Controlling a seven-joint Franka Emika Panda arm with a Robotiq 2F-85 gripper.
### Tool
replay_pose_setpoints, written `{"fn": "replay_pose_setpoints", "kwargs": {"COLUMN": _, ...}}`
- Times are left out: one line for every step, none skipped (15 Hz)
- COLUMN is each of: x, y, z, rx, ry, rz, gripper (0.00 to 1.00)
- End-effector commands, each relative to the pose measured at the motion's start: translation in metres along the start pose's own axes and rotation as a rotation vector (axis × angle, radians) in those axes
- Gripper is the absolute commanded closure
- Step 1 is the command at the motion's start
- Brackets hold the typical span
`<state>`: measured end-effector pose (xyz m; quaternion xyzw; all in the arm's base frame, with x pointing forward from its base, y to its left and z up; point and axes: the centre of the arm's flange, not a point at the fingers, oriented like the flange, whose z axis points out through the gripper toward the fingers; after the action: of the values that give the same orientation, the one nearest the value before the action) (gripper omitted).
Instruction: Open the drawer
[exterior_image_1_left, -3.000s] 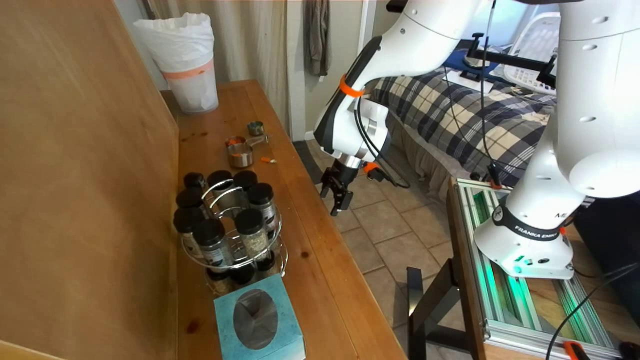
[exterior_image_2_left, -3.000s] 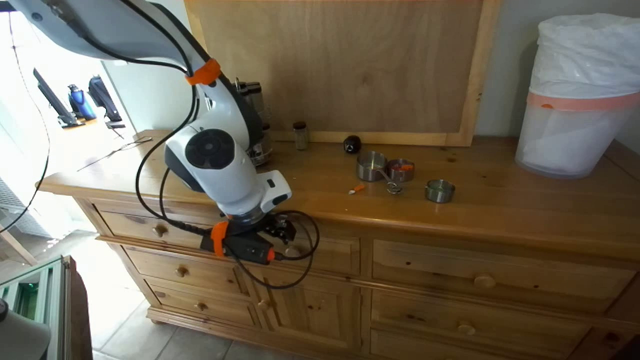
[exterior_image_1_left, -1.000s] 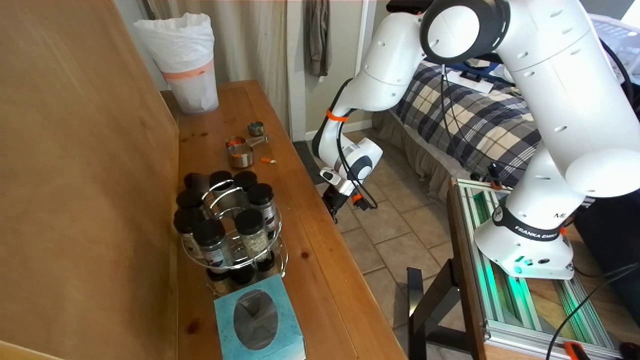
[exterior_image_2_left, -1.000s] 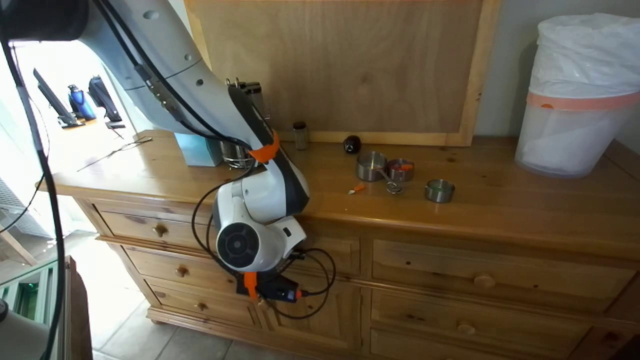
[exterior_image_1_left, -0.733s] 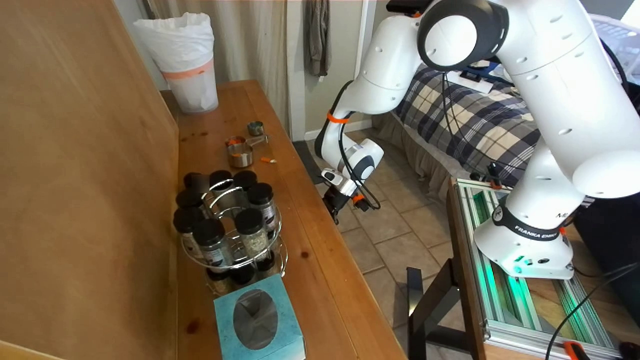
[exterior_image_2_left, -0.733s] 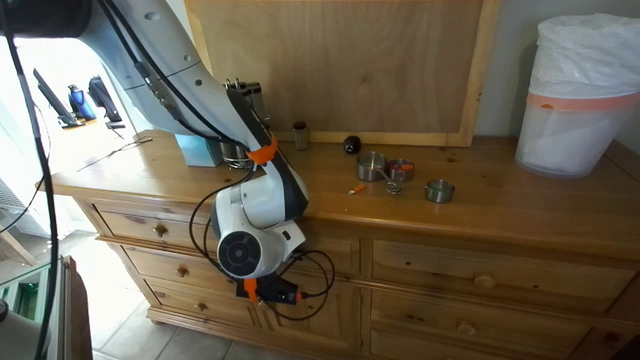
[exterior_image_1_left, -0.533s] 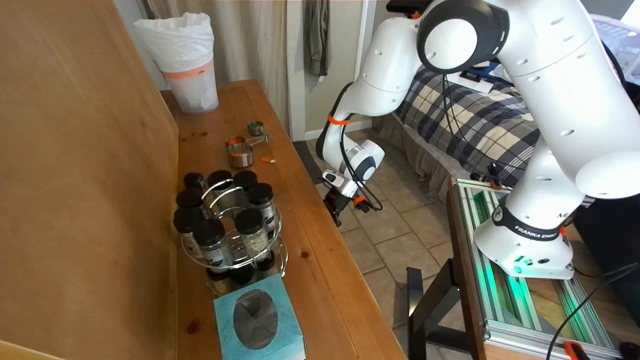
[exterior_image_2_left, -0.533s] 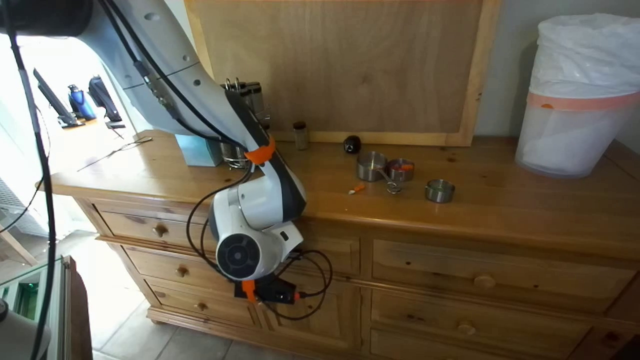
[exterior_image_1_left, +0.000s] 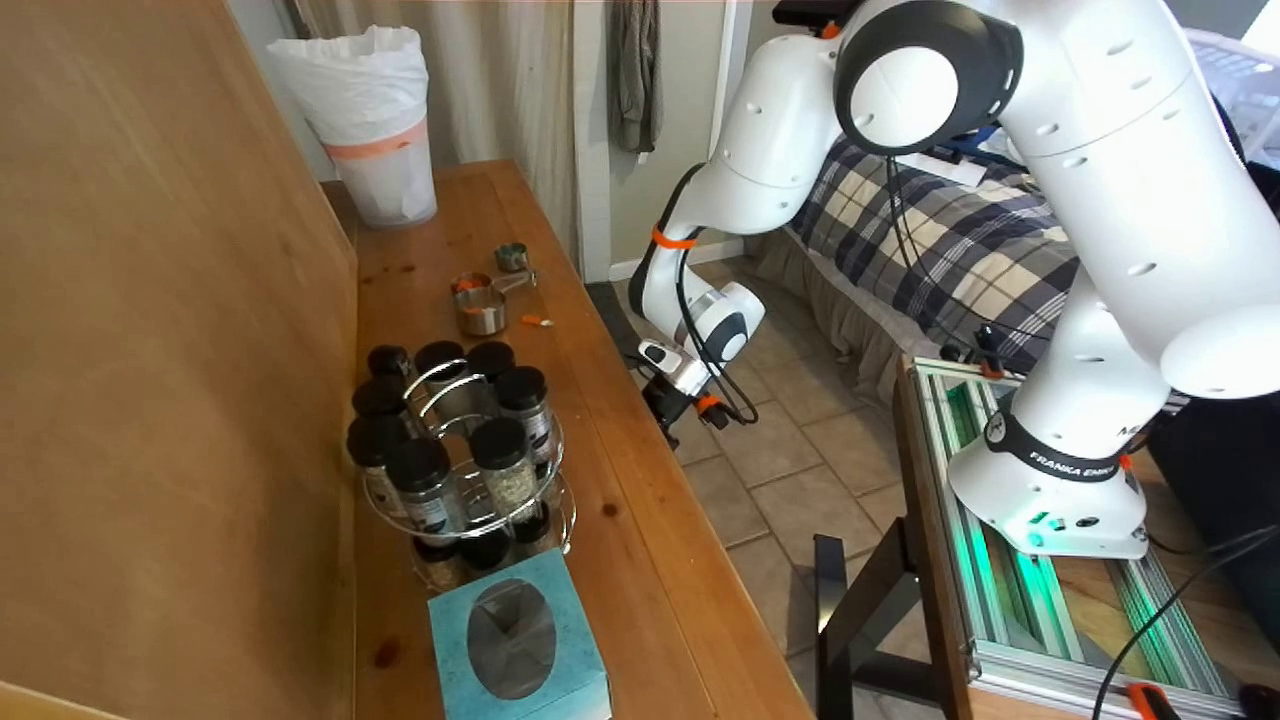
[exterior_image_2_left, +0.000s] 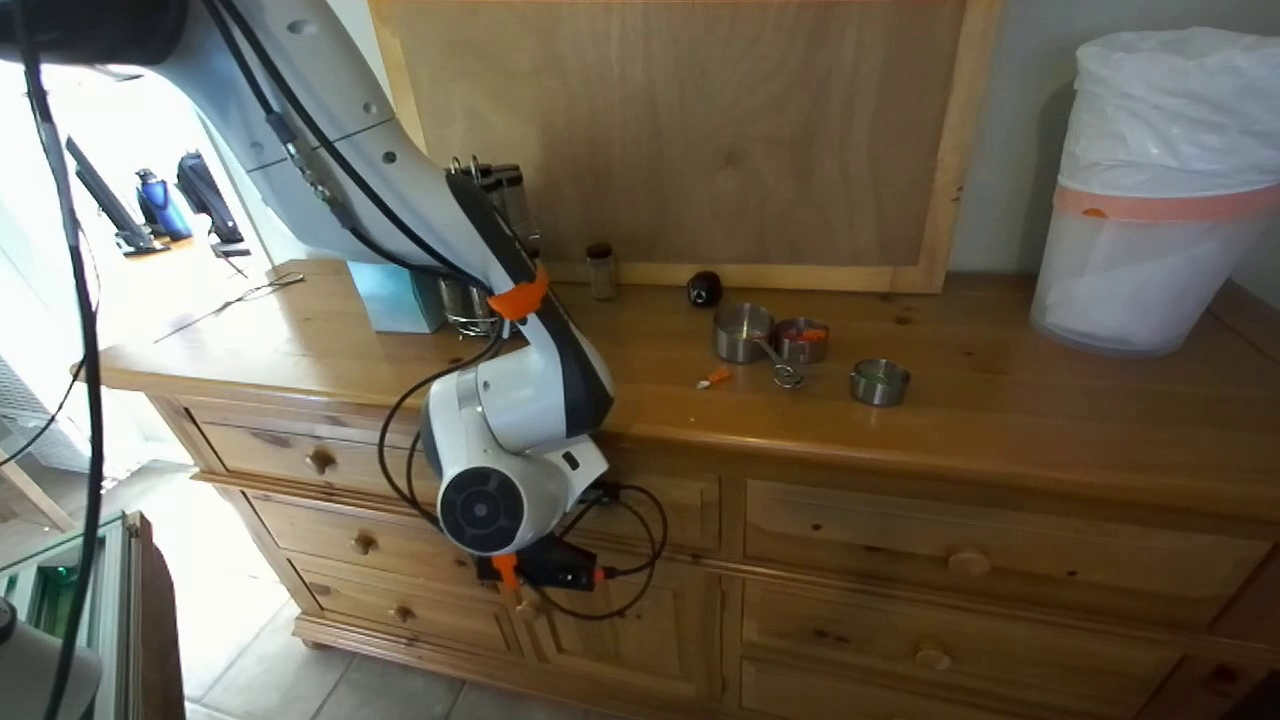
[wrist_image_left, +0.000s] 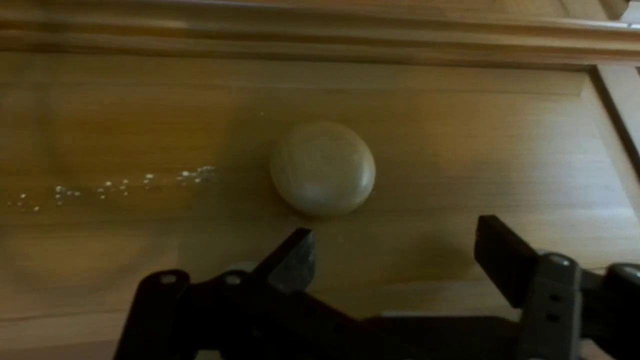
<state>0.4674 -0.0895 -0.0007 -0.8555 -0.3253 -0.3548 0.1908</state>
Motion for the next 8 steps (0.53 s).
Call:
{"fn": "replay_pose_setpoints", "kwargs": {"x": 0.003, "y": 0.004, "z": 0.004, "rx": -0.087, "ry": 0.038, "rz": -0.037, "gripper": 0.00}}
{"fn": "replay_pose_setpoints", "kwargs": {"x": 0.003, "y": 0.008, "z": 0.004, "rx": -0.097, "ry": 0.041, "rz": -0.037, "gripper": 0.00}}
{"fn": "replay_pose_setpoints", "kwargs": {"x": 0.004, "y": 0.012, "z": 0.002, "rx": -0.106, "ry": 0.036, "rz": -0.038, "gripper": 0.00}}
{"fn": "replay_pose_setpoints", "kwargs": {"x": 0.003, "y": 0.014, "z": 0.001, "rx": -0.119, "ry": 0.026, "rz": -0.035, "gripper": 0.00}}
{"fn": "replay_pose_setpoints", "kwargs": {"x": 0.001, "y": 0.014, "z": 0.003, "rx": -0.127, "ry": 0.013, "rz": -0.027, "gripper": 0.00}}
{"fn": "replay_pose_setpoints", "kwargs": {"x": 0.000, "y": 0.015, "z": 0.004, "rx": -0.131, "ry": 0.008, "rz": -0.017, "gripper": 0.00}}
{"fn": "replay_pose_setpoints", "kwargs": {"x": -0.002, "y": 0.015, "z": 0.004, "rx": -0.138, "ry": -0.002, "rz": -0.010, "gripper": 0.00}}
{"fn": "replay_pose_setpoints", "kwargs": {"x": -0.004, "y": 0.014, "z": 0.005, "rx": -0.139, "ry": -0.005, "rz": 0.000, "gripper": 0.00}}
